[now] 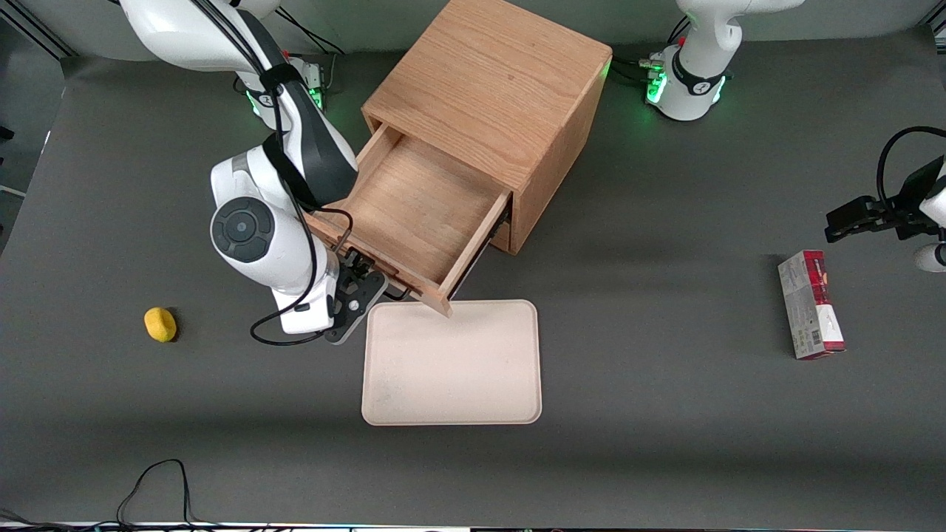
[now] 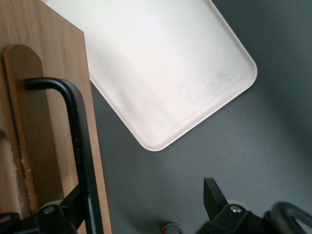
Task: Open upper drawer
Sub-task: 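Pull the upper drawer outward by its handle with the right gripper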
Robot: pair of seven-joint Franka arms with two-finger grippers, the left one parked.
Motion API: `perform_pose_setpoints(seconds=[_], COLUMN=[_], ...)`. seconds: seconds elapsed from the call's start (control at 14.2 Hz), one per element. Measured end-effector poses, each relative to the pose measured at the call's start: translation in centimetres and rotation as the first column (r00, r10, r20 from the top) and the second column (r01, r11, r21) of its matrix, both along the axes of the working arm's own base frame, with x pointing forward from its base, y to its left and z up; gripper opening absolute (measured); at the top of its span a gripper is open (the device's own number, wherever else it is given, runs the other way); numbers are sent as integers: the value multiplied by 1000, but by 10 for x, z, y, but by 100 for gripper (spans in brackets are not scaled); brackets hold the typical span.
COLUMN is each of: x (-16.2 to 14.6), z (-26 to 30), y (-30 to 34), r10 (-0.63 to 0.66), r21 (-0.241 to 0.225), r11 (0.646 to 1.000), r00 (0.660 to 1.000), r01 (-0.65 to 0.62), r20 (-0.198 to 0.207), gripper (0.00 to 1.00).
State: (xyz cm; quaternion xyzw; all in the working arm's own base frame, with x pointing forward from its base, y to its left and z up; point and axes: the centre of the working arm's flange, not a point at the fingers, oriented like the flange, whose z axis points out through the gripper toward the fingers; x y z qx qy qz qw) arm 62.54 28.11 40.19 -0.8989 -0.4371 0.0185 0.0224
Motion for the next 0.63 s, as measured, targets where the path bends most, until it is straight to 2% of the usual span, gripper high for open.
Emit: perform_pose_setpoints(seconds=[0.63], x=[6], z=[3], y=[-6], r10=[-9], r21=[1], r11=[1000], r00=[1000], r01=[9], r20=[4], gripper=[100])
